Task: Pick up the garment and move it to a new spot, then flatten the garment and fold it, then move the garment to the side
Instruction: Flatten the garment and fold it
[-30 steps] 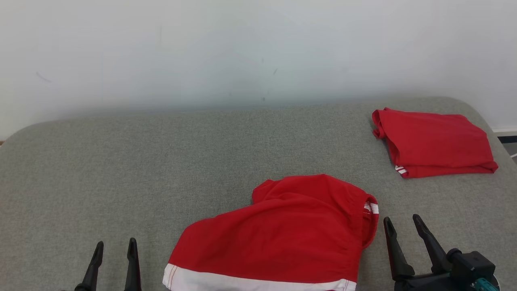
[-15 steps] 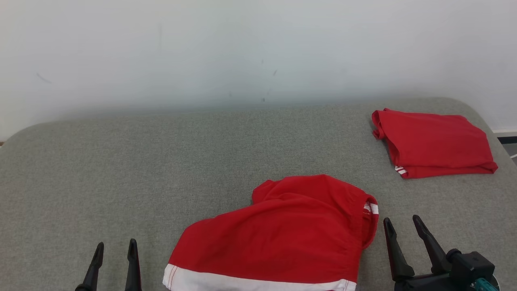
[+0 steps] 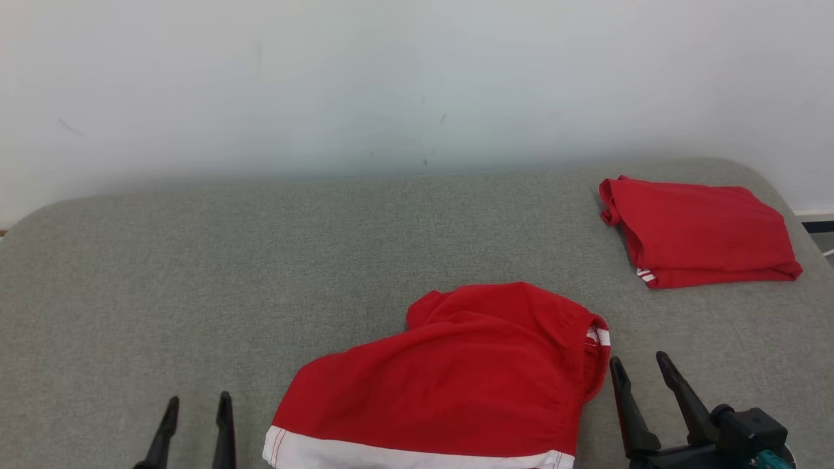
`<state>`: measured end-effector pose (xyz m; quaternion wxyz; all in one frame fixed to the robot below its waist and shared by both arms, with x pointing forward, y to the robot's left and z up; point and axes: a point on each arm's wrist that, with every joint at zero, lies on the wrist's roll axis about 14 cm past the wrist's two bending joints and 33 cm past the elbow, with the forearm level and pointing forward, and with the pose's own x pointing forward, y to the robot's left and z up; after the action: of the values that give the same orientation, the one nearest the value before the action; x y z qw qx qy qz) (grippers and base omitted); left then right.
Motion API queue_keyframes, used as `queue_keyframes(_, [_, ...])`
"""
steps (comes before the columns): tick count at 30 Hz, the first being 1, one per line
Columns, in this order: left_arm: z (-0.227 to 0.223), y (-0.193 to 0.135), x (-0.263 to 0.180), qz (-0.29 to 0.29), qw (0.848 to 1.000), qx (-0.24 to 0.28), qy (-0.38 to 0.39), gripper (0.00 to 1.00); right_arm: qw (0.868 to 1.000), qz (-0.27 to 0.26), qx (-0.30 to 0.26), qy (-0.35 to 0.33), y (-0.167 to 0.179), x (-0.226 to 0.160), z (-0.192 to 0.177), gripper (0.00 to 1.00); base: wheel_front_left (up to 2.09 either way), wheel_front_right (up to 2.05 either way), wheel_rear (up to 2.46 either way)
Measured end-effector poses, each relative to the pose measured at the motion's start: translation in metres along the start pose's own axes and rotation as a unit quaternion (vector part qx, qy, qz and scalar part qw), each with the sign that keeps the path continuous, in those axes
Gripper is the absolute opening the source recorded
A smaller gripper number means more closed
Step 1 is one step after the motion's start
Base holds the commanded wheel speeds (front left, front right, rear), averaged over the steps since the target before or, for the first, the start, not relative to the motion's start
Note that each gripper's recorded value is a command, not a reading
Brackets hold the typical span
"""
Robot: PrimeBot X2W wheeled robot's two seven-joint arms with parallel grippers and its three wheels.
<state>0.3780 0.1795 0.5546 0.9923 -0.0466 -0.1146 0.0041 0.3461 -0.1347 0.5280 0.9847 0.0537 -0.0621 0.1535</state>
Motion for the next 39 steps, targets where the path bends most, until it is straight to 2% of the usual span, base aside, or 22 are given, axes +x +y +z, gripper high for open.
queue_keyframes(7, [-0.021,-0.015,-0.01,-0.036,0.999,-0.002,0.035,1.0,0.999,0.021,0.021,0.014,0.011,-0.002,-0.008,1.0,0.0,0.0,0.0])
queue_keyframes(13, [-0.041,-0.024,-0.019,-0.056,0.996,-0.007,0.068,1.0,0.996,0.056,0.044,0.051,0.03,-0.008,-0.026,1.0,0.0,0.0,0.0])
queue_keyframes(19, [-0.057,-0.027,-0.023,-0.064,0.994,-0.014,0.093,1.0,0.988,0.089,0.055,0.115,0.042,-0.025,-0.049,1.0,0.0,0.0,0.0])
queue_keyframes(24, [-0.073,-0.032,-0.025,-0.082,0.989,-0.015,0.119,1.0,0.975,0.108,0.069,0.183,0.05,-0.044,-0.074,1.0,0.0,0.0,0.0])
queue_keyframes(33, [-0.1,-0.039,-0.027,-0.107,0.981,-0.021,0.162,1.0,0.963,0.1,0.079,0.238,0.045,-0.056,-0.101,1.0,0.0,0.0,0.0])
queue_keyframes(39, [-0.111,-0.036,-0.022,-0.113,0.977,-0.018,0.179,1.0,0.959,0.108,0.083,0.248,0.051,-0.05,-0.112,1.0,0.0,0.0,0.0])
